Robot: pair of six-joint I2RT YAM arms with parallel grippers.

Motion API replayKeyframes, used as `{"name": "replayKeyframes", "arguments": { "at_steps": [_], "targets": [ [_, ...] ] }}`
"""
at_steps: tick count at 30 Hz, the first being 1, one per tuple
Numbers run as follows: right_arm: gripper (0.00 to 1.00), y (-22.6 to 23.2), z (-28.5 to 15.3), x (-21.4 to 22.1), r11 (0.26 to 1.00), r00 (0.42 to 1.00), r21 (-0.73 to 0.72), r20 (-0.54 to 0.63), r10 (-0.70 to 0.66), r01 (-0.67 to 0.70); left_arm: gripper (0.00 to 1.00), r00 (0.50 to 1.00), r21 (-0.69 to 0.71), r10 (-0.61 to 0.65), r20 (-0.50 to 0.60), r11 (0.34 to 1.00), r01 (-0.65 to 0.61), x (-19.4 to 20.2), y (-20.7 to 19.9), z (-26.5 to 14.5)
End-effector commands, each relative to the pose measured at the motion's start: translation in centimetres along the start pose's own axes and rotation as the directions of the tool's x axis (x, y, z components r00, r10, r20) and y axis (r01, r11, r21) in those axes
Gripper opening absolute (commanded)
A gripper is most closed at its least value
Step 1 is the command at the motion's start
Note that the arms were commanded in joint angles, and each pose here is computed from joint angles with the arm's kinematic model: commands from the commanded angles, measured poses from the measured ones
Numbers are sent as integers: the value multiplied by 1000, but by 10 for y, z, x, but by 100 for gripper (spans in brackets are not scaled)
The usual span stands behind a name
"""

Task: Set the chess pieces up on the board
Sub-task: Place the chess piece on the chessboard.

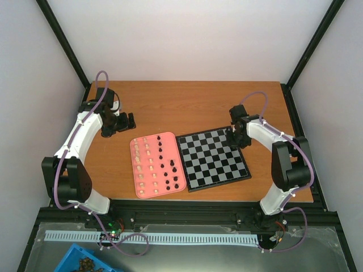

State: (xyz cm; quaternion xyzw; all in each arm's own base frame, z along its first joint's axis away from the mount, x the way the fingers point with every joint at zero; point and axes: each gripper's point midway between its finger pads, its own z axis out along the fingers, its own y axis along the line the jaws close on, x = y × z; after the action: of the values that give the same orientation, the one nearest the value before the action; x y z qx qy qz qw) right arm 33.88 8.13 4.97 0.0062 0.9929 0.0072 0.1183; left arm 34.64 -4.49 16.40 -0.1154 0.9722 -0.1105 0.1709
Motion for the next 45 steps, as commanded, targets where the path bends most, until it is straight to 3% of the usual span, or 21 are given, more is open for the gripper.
{"name": "replayKeyframes", "arguments": {
  "at_steps": [1,27,32,35,38,45],
  "targets": [
    [5,-3,7,-5,1000,1000,9,-1,-2,2,100,1000,-7,10,7,1000,-9,-5,-2,-1],
    [11,-4,8,16,1000,999,-9,-32,-9,9,100,1000,-9,7,1,1000,-7,-8,-3,0],
    [20,-4,6,15,1000,999,-10,-31,-15,15,100,1000,-10,8,2,1000,-8,-7,-2,0],
    [39,-2,2,17,999,999,-23,-24,-23,23,100,1000,-9,8,2,1000,-8,-6,-2,0],
    [50,-1,-4,17,999,999,-34,-15,-28,28,100,1000,-8,9,3,1000,-8,-7,-3,0],
    [59,3,-43,0,999,998,-32,64,-30,32,100,1000,-9,6,5,1000,-6,-6,-2,-1]
  ]
}}
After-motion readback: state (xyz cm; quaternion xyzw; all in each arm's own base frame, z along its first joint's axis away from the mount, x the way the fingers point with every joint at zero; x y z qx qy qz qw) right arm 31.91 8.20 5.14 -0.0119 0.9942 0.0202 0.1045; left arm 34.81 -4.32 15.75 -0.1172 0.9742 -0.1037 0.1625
